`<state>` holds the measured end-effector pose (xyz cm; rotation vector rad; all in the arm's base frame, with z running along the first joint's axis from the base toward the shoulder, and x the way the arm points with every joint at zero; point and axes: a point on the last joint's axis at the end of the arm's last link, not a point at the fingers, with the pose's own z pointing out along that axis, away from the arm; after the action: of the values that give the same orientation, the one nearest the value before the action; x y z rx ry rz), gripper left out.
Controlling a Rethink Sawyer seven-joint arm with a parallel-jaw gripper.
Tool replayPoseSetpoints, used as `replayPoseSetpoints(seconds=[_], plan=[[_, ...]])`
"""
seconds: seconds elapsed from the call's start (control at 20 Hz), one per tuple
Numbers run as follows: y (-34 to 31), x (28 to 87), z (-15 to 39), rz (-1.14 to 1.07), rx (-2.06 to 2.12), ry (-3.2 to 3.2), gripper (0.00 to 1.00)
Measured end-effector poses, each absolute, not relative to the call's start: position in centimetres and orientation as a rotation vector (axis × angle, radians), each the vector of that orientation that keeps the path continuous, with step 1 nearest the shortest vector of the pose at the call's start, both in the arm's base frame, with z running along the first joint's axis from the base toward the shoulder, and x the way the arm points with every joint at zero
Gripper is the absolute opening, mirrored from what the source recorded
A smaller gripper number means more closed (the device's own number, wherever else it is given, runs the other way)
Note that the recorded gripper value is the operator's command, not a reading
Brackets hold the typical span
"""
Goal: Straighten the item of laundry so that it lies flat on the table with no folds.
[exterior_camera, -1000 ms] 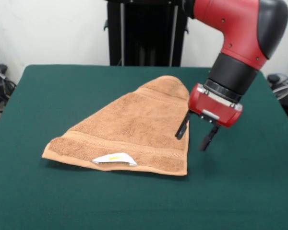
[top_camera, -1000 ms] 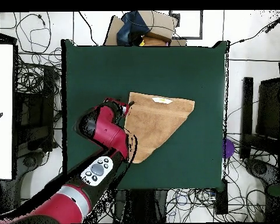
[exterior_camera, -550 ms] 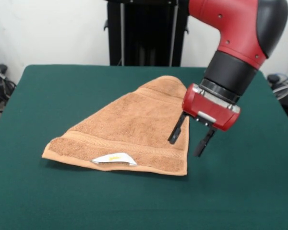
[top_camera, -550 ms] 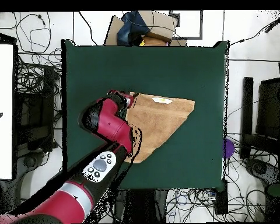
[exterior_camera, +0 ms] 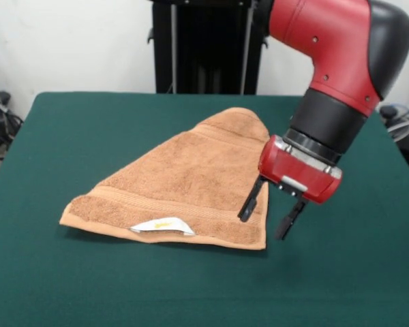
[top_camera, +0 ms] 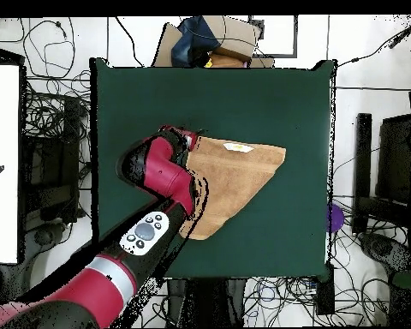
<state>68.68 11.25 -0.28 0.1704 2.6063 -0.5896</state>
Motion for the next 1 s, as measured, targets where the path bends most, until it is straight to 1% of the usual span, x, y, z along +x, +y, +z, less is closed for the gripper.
replayPoseSetpoints(seconds=[0.65,1.0], plan=[[11.0,68.1,-2.6,-0.610,0.150,2.628,1.00],[10.5,66.9,-4.7,-0.636,0.135,2.685,1.00]])
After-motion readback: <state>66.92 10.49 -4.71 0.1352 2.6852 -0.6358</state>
